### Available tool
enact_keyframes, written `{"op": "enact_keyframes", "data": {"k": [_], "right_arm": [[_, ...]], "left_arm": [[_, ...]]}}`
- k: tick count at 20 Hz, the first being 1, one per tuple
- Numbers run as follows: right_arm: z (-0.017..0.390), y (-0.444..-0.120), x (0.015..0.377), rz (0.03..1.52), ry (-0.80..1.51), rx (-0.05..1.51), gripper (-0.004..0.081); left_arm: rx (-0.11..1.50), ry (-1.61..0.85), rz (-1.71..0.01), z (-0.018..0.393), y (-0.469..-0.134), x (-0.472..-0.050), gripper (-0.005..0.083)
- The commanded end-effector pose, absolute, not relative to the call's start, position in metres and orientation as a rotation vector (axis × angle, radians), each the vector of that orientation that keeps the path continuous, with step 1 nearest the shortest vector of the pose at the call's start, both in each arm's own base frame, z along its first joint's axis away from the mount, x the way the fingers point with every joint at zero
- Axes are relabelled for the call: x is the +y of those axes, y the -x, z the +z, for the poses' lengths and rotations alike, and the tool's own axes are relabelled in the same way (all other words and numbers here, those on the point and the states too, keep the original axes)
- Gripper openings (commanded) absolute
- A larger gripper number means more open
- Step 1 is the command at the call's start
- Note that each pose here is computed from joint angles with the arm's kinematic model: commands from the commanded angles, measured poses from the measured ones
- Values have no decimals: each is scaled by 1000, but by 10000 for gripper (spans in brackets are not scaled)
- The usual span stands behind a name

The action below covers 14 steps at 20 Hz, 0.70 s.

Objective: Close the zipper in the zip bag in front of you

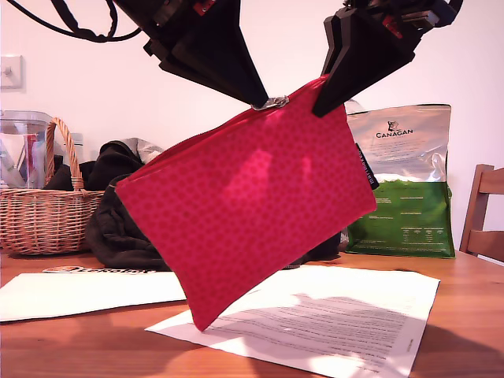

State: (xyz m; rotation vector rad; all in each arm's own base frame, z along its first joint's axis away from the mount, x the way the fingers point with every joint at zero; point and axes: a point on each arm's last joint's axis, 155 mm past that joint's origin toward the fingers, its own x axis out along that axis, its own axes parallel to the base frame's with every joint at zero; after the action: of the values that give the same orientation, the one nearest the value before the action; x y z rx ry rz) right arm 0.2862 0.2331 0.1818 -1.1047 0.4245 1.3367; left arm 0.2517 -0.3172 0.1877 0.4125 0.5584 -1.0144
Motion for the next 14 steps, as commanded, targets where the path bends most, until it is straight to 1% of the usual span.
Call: {"op": "enact_keyframes", "data": {"k": [1,4,7,13,14], "right_arm": [[177,-290,230,1320,1105,442,-11],[178,-291,231,1311,1093,442,3],[180,-294,233,1301,1090,429,106],[180,-293,233,1305,1088,432,98],[179,-291,233,1311,1085,437,52]], "left_arm": [[562,-418,-1007,188,-251,-313,-24],[524,-405,-1007,196,-255,-317,-24],[507,-387,-1021,200,-255,-321,-24],[484,-368,-1029,206,-256,-325,-24],[476,-357,-1027,209,-257,-327,-24]]}}
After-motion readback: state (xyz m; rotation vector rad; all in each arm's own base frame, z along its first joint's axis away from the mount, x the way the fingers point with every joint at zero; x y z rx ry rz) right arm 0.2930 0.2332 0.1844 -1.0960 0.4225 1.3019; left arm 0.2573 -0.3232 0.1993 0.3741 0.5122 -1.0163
